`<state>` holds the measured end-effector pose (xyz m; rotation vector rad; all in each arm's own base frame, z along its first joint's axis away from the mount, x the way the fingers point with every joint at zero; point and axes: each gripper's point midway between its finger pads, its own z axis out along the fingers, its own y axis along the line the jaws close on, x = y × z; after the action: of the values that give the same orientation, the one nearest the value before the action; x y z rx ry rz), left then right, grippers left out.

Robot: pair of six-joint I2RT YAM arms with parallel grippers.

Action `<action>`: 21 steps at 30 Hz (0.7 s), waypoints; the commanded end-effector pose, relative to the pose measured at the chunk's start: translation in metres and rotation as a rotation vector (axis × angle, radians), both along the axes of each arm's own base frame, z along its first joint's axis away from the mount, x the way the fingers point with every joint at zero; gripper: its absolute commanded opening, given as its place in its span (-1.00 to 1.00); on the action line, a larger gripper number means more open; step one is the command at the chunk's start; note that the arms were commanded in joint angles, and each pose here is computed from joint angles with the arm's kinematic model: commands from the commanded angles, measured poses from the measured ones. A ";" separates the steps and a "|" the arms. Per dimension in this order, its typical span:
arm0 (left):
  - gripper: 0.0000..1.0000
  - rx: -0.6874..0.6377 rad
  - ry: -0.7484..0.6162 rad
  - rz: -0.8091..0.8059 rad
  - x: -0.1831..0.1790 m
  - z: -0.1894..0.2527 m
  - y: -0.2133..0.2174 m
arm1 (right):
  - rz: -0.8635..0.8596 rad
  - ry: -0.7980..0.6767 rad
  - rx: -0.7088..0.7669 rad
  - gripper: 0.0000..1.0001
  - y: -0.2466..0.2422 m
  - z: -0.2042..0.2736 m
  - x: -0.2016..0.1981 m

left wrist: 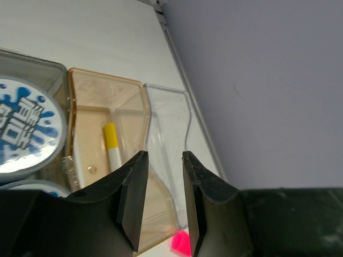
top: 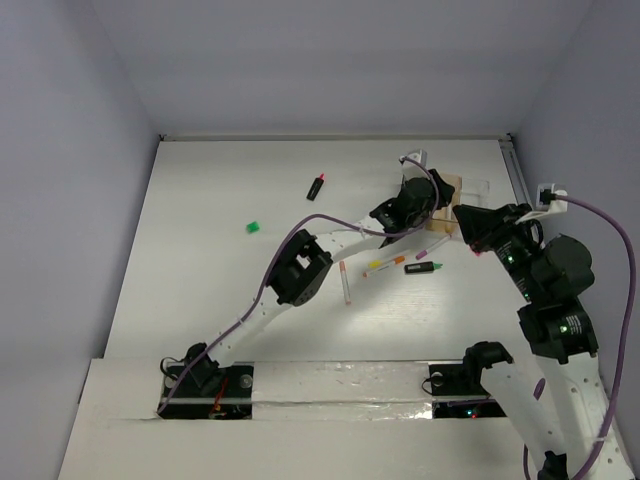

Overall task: Sort the stationery into containers
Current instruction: Place the pen in the storage box, then pick up the pen from the center of the board.

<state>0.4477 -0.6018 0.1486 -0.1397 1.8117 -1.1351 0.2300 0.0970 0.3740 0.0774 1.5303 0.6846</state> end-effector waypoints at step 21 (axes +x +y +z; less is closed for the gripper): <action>-0.53 0.268 -0.116 0.356 0.000 0.088 0.305 | 0.233 0.124 -0.001 -0.56 0.046 -0.040 0.030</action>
<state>0.4416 -0.3270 0.2869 -0.1879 1.6129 -0.7255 0.2550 0.1241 0.3403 -0.0019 1.6595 0.7789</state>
